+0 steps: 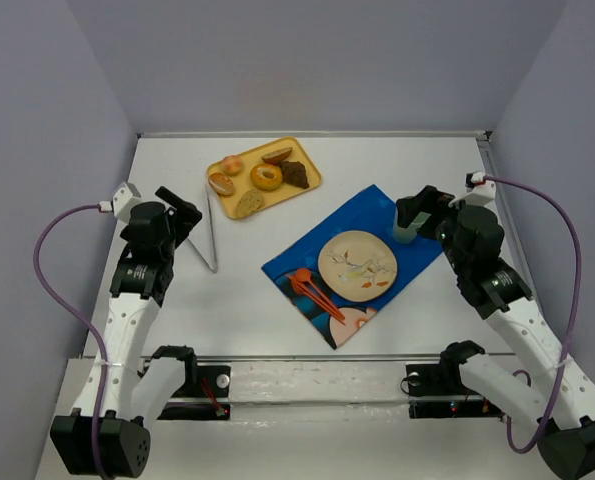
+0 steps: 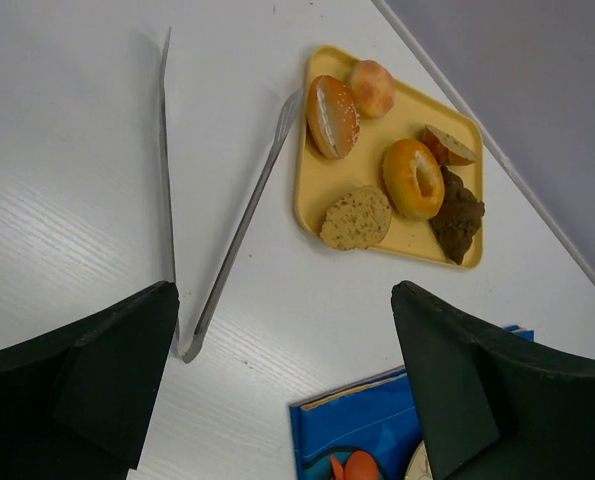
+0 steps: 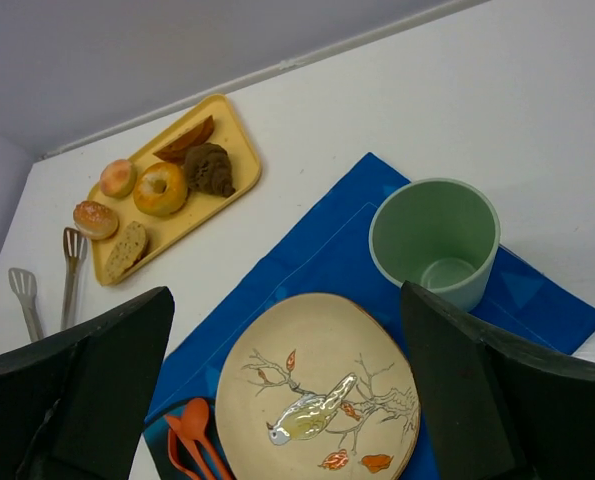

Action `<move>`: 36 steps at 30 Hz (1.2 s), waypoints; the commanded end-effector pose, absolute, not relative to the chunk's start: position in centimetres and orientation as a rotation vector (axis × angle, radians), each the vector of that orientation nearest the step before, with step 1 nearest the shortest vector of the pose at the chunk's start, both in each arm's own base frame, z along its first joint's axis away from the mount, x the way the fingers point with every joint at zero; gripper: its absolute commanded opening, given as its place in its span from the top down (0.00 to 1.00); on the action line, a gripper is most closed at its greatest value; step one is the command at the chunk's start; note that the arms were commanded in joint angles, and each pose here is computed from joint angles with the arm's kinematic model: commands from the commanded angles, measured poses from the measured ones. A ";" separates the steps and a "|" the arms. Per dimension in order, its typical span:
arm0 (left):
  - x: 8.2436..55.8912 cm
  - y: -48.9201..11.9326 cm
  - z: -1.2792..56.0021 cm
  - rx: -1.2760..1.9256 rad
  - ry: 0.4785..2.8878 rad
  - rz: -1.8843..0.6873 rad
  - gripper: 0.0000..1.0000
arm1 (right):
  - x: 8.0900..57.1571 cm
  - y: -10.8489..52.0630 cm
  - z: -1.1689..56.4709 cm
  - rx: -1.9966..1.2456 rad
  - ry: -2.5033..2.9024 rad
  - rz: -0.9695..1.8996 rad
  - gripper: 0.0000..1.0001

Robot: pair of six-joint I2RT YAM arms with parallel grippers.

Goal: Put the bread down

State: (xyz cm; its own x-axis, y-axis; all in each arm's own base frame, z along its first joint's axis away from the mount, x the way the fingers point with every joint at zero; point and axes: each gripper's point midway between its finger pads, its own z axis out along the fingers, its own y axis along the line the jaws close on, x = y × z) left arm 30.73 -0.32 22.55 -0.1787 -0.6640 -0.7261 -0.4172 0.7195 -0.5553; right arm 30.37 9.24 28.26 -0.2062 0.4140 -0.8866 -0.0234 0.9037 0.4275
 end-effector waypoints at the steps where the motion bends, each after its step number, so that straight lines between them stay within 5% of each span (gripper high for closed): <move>1: 30.3 0.4 21.6 -0.905 1.826 -0.228 0.01 | 30.3 8.8 28.8 0.309 1.713 0.401 0.00; 16: 30.9 -3.3 10.0 -0.785 2.200 -0.121 0.01 | 32.9 11.4 25.2 0.120 1.869 0.366 0.00; 36: 36.5 -0.5 5.1 -0.748 2.326 0.134 0.01 | 32.5 12.3 25.2 0.056 1.860 0.411 0.00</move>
State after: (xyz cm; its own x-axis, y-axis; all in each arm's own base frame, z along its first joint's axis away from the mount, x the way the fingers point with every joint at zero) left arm 33.69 -1.95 4.03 -0.6392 -0.4827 -0.5987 -0.5427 0.8347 -0.0934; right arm 32.39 11.92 21.75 -0.4145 0.2152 -0.8842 -0.1092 0.9529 0.2831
